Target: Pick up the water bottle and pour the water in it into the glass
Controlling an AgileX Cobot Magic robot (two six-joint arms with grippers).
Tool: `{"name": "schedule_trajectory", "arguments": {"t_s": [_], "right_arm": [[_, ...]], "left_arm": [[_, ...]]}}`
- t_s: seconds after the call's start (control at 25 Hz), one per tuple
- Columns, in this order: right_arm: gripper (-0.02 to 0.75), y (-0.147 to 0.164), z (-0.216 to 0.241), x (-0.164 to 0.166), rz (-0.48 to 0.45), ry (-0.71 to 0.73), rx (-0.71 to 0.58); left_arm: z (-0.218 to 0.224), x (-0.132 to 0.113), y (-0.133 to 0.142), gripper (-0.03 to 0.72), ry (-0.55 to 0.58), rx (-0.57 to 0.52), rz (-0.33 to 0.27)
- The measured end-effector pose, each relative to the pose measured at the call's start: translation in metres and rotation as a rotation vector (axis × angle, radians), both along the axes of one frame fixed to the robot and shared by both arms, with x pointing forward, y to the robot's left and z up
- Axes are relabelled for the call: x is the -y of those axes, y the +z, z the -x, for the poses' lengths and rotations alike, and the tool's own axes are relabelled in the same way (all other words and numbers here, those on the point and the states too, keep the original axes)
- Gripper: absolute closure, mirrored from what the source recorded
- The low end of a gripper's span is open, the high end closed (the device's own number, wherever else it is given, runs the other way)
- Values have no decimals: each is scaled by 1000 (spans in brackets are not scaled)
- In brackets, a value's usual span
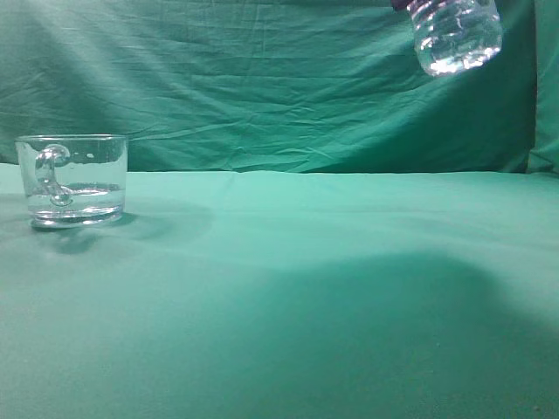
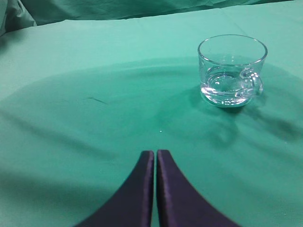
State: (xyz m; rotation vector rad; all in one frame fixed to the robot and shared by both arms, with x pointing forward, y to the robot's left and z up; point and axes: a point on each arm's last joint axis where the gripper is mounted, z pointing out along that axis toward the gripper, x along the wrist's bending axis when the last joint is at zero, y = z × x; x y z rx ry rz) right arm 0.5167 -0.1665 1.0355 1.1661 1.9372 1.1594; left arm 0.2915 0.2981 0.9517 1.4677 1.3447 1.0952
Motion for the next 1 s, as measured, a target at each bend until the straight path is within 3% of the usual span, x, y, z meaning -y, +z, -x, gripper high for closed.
{"name": "schedule_trajectory", "arguments": {"t_s": [0.52, 1.0], "right_arm": [[419, -47, -5, 0, -55, -75, -66], [419, -47, -7, 0, -74, -83, -52]], "left_arm": [[0, 0, 0, 688, 0, 0, 0], [0, 0, 0, 688, 0, 0, 0]]}}
